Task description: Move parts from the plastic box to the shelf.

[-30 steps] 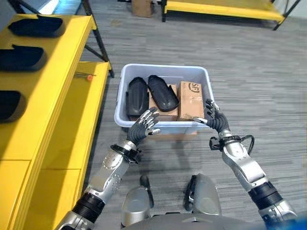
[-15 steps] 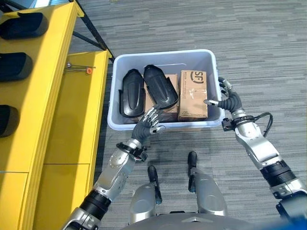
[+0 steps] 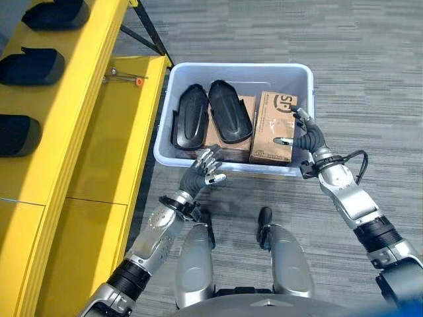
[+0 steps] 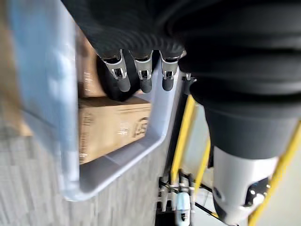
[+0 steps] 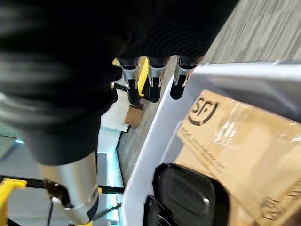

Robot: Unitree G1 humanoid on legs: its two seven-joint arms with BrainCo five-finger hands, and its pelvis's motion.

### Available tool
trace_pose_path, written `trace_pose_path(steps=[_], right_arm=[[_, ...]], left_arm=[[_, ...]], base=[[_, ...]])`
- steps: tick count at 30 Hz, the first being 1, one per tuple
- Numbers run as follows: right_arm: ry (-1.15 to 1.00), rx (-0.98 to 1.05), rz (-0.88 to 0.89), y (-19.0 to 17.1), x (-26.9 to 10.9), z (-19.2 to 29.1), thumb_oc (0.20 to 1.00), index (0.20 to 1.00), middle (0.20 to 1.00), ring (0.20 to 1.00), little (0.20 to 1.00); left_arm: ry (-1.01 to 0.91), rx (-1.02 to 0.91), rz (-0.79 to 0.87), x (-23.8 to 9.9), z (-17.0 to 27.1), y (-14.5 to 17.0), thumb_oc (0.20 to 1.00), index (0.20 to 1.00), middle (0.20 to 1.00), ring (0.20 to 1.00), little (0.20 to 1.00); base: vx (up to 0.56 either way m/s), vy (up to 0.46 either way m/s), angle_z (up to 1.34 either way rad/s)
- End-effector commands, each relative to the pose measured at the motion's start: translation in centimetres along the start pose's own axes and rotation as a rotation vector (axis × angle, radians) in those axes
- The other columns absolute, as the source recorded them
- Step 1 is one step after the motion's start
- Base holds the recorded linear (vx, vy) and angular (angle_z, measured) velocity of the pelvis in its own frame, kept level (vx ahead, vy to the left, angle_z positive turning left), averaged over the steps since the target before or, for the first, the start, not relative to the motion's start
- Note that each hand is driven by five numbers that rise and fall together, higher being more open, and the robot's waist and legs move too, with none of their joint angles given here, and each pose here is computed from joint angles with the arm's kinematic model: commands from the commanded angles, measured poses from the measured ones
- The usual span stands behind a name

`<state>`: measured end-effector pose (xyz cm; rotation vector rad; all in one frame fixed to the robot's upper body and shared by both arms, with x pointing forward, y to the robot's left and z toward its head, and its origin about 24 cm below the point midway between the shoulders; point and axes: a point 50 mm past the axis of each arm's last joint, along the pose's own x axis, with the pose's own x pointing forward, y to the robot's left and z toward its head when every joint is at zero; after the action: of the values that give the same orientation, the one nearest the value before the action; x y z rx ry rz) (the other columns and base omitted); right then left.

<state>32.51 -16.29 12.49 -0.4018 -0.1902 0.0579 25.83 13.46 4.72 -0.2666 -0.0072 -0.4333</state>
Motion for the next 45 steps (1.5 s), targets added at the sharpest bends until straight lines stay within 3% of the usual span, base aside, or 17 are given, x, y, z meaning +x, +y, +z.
trace_pose_path(steps=[1,16,18,22,29,38,45], right_arm=[[-0.160,-0.067,-0.007,-1.0,0.1,3.2,1.000,1.000,1.000,1.000,1.000],[-0.330,-0.097,-0.230,-4.9,2.1,7.9,1.000,1.000,1.000,1.000,1.000],[-0.481,-0.194,-0.279,-6.1,2.6,11.4,1.000,1.000,1.000,1.000,1.000],[-0.555,-0.255,-0.363,-7.7,3.0,14.9,1.000,1.000,1.000,1.000,1.000],[-0.541,-0.371,-0.509,-10.3,3.8,17.1,1.000,1.000,1.000,1.000,1.000],[-0.470,-0.401,-0.558,-10.0,5.3,17.7,1.000,1.000,1.000,1.000,1.000],[-0.398,-0.345,-0.568,-10.0,6.0,16.6,1.000,1.000,1.000,1.000,1.000]], left_arm=[[-0.088,-0.058,-0.025,-0.6,1.8,-0.3,1.000,1.000,1.000,1.000,1.000],[-0.135,-0.043,-0.087,-0.5,2.7,-1.6,1.000,1.000,1.000,1.000,1.000],[-0.125,-0.055,-0.118,-0.8,2.9,-1.9,1.000,1.000,1.000,1.000,1.000],[-0.120,-0.073,-0.140,-1.3,3.0,-1.8,1.000,1.000,1.000,1.000,1.000],[-0.156,-0.071,-0.194,-2.2,3.7,-2.2,1.000,1.000,1.000,1.000,1.000],[-0.184,-0.078,-0.257,-2.1,4.4,-2.9,1.000,1.000,1.000,1.000,1.000],[-0.382,-0.041,-0.234,-2.5,6.9,-2.7,1.000,1.000,1.000,1.000,1.000]], base=[[0.06,0.162,-0.67],[-0.01,0.012,0.09],[0.03,-0.093,0.02],[-0.01,-0.066,0.03],[-0.04,-0.067,0.08],[-0.01,-0.062,0.04],[-0.01,-0.023,0.01]])
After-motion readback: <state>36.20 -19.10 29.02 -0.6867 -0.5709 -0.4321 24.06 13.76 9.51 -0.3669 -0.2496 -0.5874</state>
